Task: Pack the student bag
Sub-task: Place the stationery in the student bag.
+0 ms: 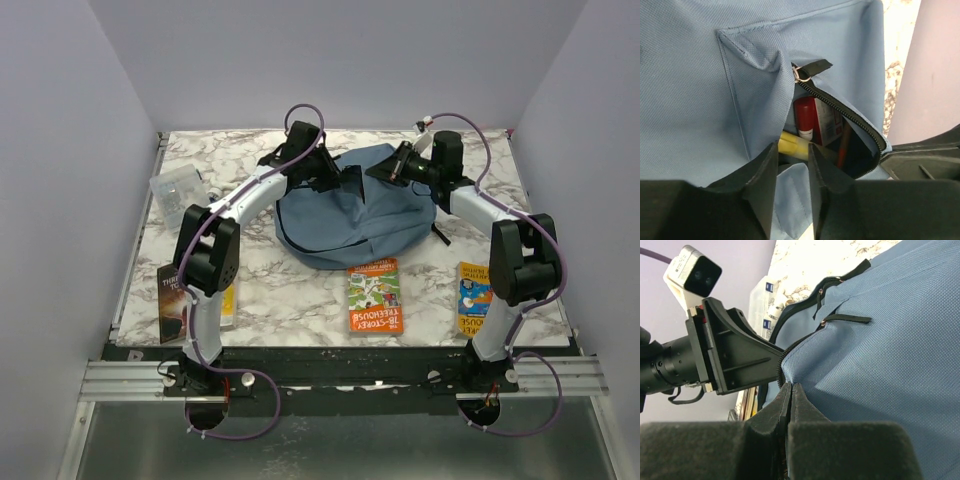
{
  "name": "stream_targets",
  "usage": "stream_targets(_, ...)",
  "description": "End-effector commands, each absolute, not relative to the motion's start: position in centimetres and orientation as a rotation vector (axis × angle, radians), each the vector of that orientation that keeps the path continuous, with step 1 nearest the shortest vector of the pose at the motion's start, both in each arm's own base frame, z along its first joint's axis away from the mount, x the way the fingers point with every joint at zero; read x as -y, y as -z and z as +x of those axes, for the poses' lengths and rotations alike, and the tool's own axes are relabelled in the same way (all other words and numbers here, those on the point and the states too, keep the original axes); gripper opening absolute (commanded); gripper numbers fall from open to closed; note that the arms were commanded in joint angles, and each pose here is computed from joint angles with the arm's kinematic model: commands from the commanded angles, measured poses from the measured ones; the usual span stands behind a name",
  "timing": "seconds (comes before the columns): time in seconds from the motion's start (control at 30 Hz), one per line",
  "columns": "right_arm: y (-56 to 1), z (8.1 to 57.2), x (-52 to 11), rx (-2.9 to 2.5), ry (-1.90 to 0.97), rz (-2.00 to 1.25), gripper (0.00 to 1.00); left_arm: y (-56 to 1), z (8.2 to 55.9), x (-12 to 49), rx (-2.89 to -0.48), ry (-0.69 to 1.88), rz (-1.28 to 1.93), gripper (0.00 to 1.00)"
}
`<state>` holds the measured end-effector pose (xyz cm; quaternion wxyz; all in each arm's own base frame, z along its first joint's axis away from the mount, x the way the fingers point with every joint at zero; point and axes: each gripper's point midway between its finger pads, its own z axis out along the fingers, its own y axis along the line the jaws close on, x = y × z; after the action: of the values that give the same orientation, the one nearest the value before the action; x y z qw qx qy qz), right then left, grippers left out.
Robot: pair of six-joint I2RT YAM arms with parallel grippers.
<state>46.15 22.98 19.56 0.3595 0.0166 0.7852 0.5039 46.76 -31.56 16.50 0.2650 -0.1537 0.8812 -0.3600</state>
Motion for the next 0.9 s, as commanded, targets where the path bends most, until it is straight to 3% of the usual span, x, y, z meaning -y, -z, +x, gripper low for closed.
stream_targets(0.0,-20.4,45.5,-24.6,-2.013,-1.324,-0.019,0.01,-15.6,46.3,32.2,-2.440,0.979,-0.346,0.26)
stream_targets(0.27,-17.0,44.0,-26.5,-2.140,-1.277,-0.016,0.08,-14.9,46.7,32.6,-2.463,1.010,-0.277,0.08)
stream_targets(0.4,-13.3,42.6,-26.5,-2.243,-1.197,-0.013,0.15,-16.1,45.7,31.6,-2.462,1.014,-0.208,0.07)
stream_targets(0.47,-12.0,42.4,-25.9,-2.274,-1.143,-0.012,0.18,-16.8,44.9,30.5,-2.464,1.009,-0.182,0.12)
stream_targets(0.53,-11.1,42.4,-25.4,-2.306,-1.085,-0.017,0.19,-17.2,44.0,29.1,-2.465,0.987,-0.164,0.23)
stream_targets(0.7,-10.1,42.6,-24.7,-2.317,-1.025,-0.012,0.25,-17.9,42.8,25.9,-2.486,0.911,-0.131,0.57)
stream_targets(0.87,-10.3,42.8,-24.7,-2.325,-1.015,-0.016,0.29,-17.5,43.1,26.1,-2.556,0.933,-0.109,0.61)
